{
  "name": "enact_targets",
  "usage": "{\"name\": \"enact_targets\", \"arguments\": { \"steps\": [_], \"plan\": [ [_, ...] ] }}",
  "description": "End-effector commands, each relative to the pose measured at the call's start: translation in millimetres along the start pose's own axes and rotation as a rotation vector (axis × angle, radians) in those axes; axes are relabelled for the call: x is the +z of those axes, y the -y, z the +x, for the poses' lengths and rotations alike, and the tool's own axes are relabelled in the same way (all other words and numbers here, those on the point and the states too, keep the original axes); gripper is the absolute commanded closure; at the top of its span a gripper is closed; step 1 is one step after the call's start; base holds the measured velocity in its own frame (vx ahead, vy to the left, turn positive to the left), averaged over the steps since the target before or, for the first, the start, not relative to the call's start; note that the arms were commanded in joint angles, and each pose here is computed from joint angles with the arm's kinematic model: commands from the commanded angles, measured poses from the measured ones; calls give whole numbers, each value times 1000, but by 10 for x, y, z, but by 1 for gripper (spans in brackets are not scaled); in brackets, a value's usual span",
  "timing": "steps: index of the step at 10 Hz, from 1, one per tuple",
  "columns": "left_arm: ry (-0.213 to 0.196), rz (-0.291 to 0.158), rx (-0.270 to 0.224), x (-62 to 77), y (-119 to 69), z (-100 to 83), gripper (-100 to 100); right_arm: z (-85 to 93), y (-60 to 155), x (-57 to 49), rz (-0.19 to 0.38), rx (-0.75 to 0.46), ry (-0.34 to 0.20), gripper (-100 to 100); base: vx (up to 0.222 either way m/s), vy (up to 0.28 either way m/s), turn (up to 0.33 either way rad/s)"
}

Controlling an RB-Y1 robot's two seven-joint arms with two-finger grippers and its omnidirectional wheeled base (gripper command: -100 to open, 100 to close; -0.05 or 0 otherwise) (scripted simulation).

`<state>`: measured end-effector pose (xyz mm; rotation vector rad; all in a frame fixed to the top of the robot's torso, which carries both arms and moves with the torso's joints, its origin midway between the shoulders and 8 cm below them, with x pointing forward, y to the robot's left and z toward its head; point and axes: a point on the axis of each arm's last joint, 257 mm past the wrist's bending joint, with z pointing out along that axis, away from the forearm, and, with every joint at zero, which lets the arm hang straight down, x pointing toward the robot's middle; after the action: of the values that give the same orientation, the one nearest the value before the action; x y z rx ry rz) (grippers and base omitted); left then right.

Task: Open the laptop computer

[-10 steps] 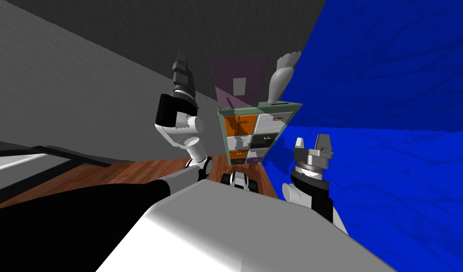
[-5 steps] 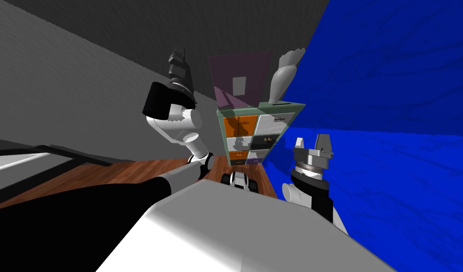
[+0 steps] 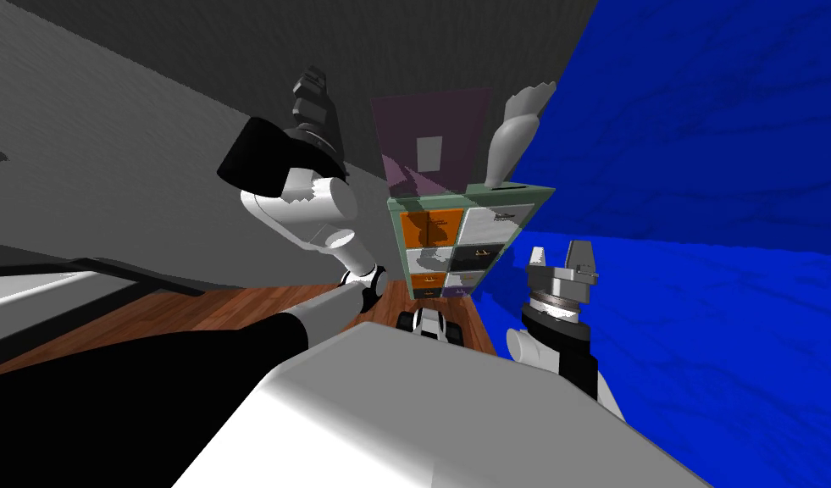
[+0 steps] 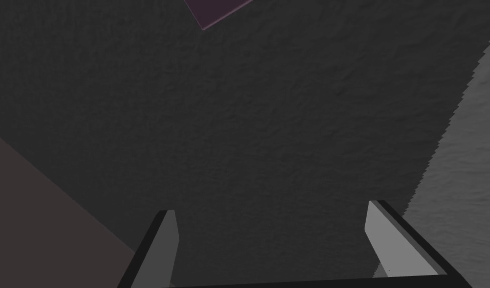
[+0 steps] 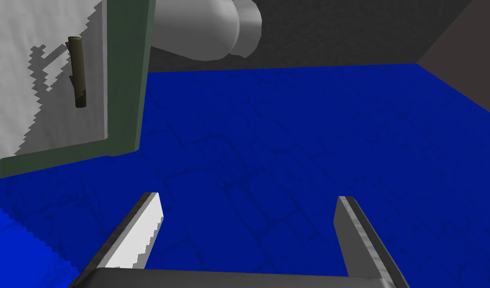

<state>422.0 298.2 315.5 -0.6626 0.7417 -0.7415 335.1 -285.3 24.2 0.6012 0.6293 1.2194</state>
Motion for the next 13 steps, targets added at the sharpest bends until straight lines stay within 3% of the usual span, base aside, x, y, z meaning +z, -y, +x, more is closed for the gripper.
{"name": "enact_targets", "arguments": {
  "steps": [1,13],
  "plan": [
    [-3,-29,2,30,42,-30,-100,0,0,0,0,0,0,0,43,-19,49],
    [-71,-146,-24,66,244,-28,-100,0,0,0,0,0,0,0,45,-16,24]
  ]
}}
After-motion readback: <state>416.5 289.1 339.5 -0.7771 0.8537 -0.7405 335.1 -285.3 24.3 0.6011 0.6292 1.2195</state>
